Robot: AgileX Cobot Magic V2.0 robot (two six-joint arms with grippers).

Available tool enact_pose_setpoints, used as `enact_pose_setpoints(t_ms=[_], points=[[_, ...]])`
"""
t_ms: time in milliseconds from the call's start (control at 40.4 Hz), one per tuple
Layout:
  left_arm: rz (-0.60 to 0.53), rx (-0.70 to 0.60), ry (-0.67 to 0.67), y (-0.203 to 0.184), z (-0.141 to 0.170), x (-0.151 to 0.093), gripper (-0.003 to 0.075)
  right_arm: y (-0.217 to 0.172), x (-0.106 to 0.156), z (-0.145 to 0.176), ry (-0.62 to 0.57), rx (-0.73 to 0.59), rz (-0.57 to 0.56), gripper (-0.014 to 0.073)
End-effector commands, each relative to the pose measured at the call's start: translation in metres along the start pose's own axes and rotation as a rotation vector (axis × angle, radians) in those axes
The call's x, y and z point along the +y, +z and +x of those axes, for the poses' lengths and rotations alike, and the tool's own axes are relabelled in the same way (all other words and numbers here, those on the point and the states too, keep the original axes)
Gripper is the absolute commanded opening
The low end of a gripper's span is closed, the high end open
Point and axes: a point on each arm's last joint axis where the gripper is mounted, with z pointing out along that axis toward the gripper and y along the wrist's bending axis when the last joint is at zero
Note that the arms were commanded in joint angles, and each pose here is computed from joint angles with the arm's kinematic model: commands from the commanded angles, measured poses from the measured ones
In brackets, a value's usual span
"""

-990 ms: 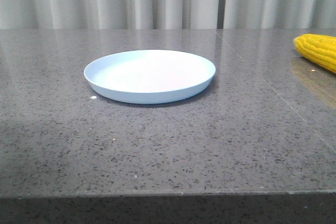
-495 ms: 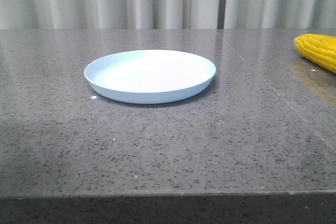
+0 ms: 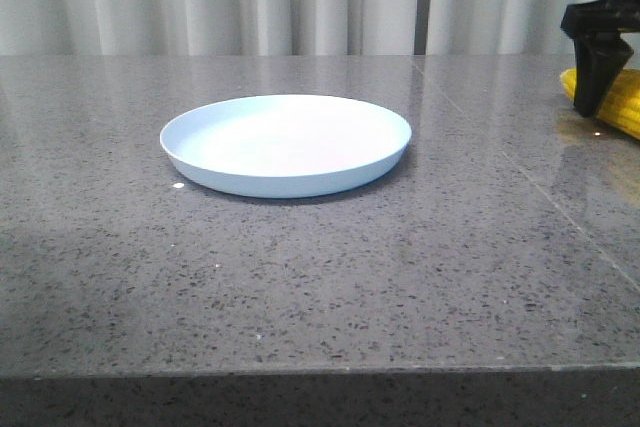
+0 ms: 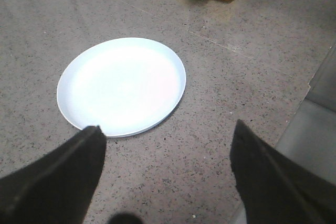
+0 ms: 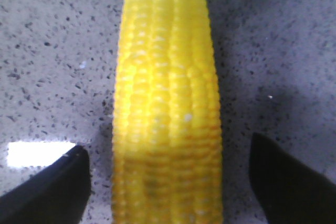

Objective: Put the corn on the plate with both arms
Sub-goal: 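Grasp the yellow corn cob with the right gripper and lift it, then carry the corn cob over the plate and lower it with the right gripper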

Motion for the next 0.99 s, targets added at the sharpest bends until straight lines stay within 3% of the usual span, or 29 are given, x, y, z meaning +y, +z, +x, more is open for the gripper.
enact_pose_setpoints(t_ms=[0, 99, 173, 446, 644, 965], points=[[-0.016, -0.093, -0.007, -0.005, -0.013, 0.001, 0.0494, -0.024, -0.001, -0.010, -0.005, -0.089, -0.003, 0.0486], [-0.016, -0.093, -0.007, -0.005, -0.013, 0.001, 0.0494, -0.024, -0.001, -0.009, -0.005, -0.083, -0.003, 0.0320], [-0.016, -0.093, -0.007, -0.005, -0.013, 0.001, 0.0494, -0.029, -0.001, -0.008, -0.003, -0.082, -0.007, 0.0263], [-0.016, -0.093, -0.007, -0.005, -0.013, 0.001, 0.0494, -0.085, 0.026, 0.001, -0.028, -0.133, -0.092, 0.0258], [-0.016, -0.093, -0.007, -0.005, -0.013, 0.001, 0.0494, -0.125, 0.082, 0.016, -0.119, -0.151, -0.272, 0.0258], [-0.016, -0.093, -0.007, -0.005, -0.013, 0.001, 0.0494, -0.120, 0.169, 0.038, -0.270, -0.140, -0.469, 0.0258]])
